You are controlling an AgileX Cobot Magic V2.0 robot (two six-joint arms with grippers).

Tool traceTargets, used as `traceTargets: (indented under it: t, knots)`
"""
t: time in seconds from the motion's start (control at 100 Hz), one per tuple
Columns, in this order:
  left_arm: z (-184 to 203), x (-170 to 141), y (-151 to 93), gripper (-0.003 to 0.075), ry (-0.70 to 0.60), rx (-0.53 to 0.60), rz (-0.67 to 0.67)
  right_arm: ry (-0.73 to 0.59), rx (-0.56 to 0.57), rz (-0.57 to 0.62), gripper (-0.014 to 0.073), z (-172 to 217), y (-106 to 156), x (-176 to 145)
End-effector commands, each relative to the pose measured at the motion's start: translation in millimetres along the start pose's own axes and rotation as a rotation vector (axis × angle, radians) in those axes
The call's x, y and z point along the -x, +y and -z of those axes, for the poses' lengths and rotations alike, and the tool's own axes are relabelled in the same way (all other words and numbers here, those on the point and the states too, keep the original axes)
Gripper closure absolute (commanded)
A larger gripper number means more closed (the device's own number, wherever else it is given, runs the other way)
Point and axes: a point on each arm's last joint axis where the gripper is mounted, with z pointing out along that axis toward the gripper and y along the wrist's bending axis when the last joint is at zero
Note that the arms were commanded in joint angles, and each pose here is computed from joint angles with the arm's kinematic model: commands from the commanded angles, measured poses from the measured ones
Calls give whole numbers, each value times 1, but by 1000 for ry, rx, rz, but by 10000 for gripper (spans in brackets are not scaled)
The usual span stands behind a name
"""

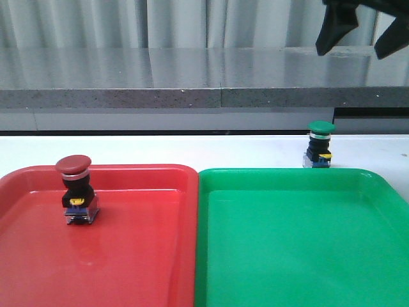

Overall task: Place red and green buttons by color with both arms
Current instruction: 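Lower the right gripper onto the green push-button and close it, then lift the green push-button with the right gripper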

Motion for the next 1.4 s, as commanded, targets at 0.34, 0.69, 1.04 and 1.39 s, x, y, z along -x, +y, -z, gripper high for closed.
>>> traceTargets:
  t: [0.34, 0.69, 1.04, 1.39]
  knots:
    - [1, -6, 0, 739, -62, -9, 7, 21, -6, -11, -37, -57, -2, 4]
    - [1, -6, 0, 739, -62, -9, 7, 71, 0, -52, 11, -81, -4, -8]
    - [1, -6, 0, 739, -62, -9, 7, 68, 0, -52, 400, -81, -4, -8]
    - [1, -6, 0, 739, -62, -9, 7, -3, 17, -31, 400, -25, 2, 14]
